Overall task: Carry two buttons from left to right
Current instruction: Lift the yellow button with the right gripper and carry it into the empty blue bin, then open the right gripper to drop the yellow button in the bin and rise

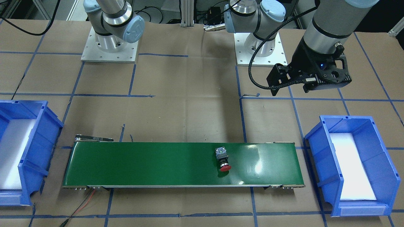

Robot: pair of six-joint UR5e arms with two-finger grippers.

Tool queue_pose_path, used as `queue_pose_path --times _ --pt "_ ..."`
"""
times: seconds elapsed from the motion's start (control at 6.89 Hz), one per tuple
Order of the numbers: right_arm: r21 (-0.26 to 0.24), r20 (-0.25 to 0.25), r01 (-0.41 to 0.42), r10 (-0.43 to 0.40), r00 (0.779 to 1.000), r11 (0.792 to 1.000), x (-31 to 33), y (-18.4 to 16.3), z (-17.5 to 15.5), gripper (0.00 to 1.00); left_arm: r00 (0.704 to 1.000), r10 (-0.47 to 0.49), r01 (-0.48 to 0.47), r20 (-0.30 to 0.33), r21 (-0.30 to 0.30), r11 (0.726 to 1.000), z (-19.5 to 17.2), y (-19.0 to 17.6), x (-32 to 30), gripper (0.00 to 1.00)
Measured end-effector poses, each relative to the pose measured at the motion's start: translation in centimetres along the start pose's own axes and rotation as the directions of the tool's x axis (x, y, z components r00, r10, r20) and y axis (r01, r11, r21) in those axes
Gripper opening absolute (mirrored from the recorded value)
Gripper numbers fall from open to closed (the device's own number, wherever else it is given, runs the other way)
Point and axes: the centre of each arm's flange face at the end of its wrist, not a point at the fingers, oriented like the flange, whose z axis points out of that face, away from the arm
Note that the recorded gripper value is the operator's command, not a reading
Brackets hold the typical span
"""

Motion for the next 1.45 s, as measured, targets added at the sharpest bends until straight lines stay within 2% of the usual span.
queue_pose_path --times 0.29,0.73,1.16,1.31,1.45 --pt "-0.008 0.0 0.024 -0.024 1.0 1.0 -0.1 1.9 3.8 0.04 1.0 0.0 0.0 0.0 0.0 1.0 0.0 0.0 0.0 1.0" --pt "-0.078 0.045 -0.014 0.018 0.999 0.997 0.6 4.4 8.1 0.04 1.0 -0.001 0.001 0.0 0.0 1.0 0.0 0.0 0.0 1.0" --pt "-0.12 0.06 -0.031 0.038 0.997 0.992 0.4 5.7 10.1 0.06 1.0 -0.002 0.002 0.0 0.003 1.0 -0.1 0.0 0.0 1.0" --pt "-0.136 0.046 -0.035 0.042 0.998 0.99 0.5 5.9 10.5 0.32 1.0 -0.002 0.002 0.0 0.003 1.0 -0.1 0.0 0.0 1.0" --pt "-0.15 0.03 -0.042 0.047 0.998 0.988 0.7 6.0 10.6 0.91 1.0 -0.002 0.002 0.0 0.003 1.0 -0.1 0.0 0.0 1.0"
